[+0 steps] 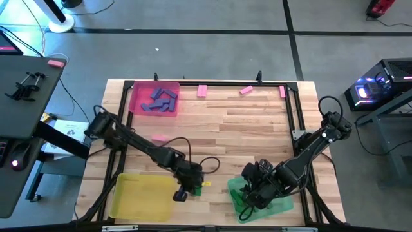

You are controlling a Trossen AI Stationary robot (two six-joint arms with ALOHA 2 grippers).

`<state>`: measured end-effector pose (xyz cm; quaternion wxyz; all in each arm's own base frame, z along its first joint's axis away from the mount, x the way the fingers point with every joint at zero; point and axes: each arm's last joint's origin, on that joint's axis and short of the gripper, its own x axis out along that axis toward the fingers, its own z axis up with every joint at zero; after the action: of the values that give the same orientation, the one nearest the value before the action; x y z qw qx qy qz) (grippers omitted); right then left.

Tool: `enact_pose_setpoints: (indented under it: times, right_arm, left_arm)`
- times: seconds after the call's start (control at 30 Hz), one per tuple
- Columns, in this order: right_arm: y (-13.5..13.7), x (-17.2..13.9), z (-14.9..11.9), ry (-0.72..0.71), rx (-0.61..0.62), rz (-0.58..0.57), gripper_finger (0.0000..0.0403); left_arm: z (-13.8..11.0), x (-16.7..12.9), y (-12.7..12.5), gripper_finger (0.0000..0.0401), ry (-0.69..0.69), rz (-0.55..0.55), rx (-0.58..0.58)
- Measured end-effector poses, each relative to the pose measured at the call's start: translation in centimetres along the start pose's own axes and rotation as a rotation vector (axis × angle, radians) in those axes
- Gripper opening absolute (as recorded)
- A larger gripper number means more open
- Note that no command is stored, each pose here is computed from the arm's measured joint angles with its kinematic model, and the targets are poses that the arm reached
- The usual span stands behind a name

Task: Sort blocks
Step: Put the green block into the light green bin

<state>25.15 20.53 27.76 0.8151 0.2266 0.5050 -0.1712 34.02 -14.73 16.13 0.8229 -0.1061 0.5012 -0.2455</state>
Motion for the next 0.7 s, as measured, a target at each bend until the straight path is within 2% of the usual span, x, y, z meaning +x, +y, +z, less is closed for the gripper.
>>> enact_pose_setpoints:
  times: [0.2, 0.33, 0.5, 0.7]
  right_arm:
    - [0.0, 0.0, 0.0, 0.0, 0.002, 0.0, 0.022]
    - [0.0, 0.0, 0.0, 0.0, 0.003, 0.0, 0.022]
    - [0.0, 0.0, 0.0, 0.0, 0.01, 0.0, 0.022]
    - [0.0, 0.0, 0.0, -0.001, 0.03, 0.0, 0.022]
  left_arm:
    - [-0.8, 2.0, 1.1, 0.0, 0.058, 0.019, -0.062]
    - [-1.1, 2.6, 1.5, 0.0, 0.086, -0.007, -0.078]
    - [-0.8, 1.7, 2.9, 0.0, 0.073, 0.076, -0.099]
    - [-0.5, 0.0, 6.5, 0.0, 0.079, 0.137, -0.173]
